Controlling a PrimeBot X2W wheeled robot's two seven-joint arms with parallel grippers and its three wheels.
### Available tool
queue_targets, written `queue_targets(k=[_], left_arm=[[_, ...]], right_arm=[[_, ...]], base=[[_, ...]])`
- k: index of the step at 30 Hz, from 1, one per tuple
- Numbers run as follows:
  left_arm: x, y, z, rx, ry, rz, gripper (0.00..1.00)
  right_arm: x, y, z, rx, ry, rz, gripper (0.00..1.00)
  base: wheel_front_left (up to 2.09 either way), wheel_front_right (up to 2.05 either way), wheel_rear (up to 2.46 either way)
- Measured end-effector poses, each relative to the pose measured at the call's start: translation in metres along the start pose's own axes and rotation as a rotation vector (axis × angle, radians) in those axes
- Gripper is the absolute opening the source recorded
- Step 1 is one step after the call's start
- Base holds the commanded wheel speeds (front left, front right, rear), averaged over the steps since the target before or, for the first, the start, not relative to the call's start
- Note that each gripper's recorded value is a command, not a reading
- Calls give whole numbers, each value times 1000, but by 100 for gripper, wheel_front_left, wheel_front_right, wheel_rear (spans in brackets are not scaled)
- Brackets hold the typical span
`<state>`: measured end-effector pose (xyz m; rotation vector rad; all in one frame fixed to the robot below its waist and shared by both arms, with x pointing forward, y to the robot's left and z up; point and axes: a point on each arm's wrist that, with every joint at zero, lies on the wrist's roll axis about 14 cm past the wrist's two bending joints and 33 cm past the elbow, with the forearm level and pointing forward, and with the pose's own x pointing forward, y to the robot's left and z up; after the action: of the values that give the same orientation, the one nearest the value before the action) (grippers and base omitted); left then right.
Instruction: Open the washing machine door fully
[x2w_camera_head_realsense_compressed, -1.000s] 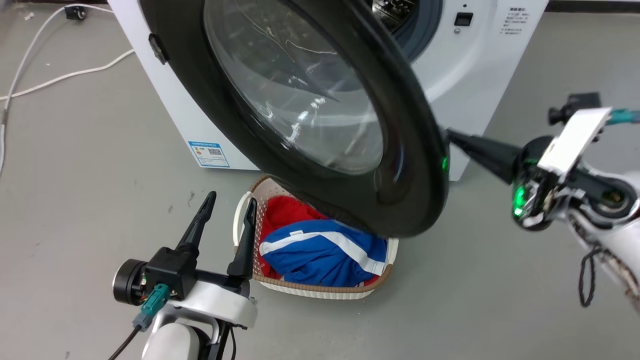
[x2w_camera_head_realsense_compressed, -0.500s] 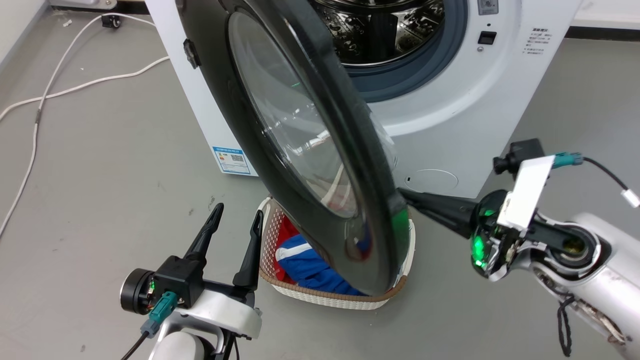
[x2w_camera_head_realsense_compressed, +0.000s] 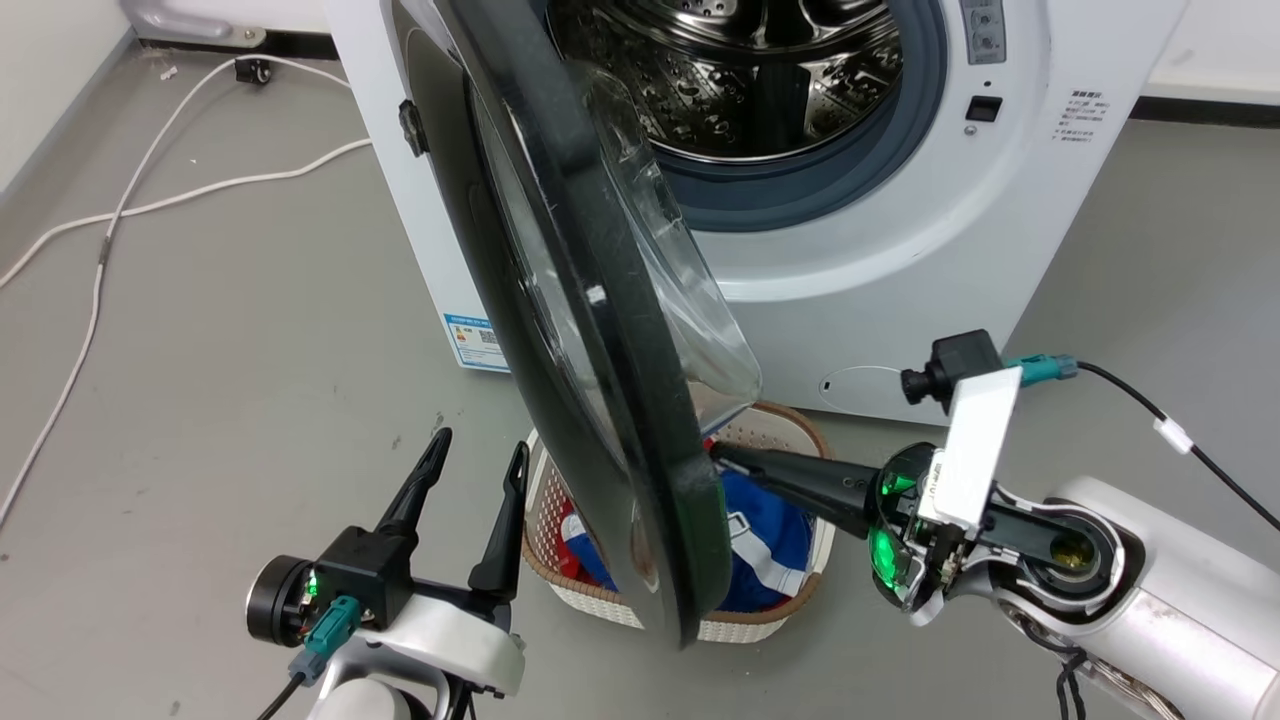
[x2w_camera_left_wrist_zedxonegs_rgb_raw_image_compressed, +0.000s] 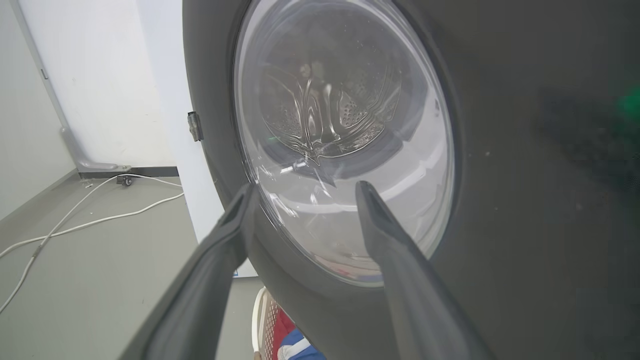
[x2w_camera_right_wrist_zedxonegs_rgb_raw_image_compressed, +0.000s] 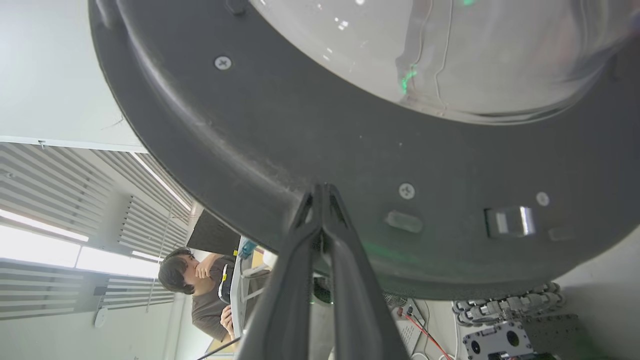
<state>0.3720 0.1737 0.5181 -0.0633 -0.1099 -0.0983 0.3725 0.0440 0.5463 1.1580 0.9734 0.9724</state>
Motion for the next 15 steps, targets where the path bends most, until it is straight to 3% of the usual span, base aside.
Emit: queue_targets(k=[5,15], left_arm=[[-4,-1,2,1,-3,-3,100],[-10,-8,0,2,2,-33,100]], right_arm=[[-12,7,18,15,-143,31,0],[-92,-8,70,-7,-682,9,0]], base=[[0,0,0],[0,0,0]])
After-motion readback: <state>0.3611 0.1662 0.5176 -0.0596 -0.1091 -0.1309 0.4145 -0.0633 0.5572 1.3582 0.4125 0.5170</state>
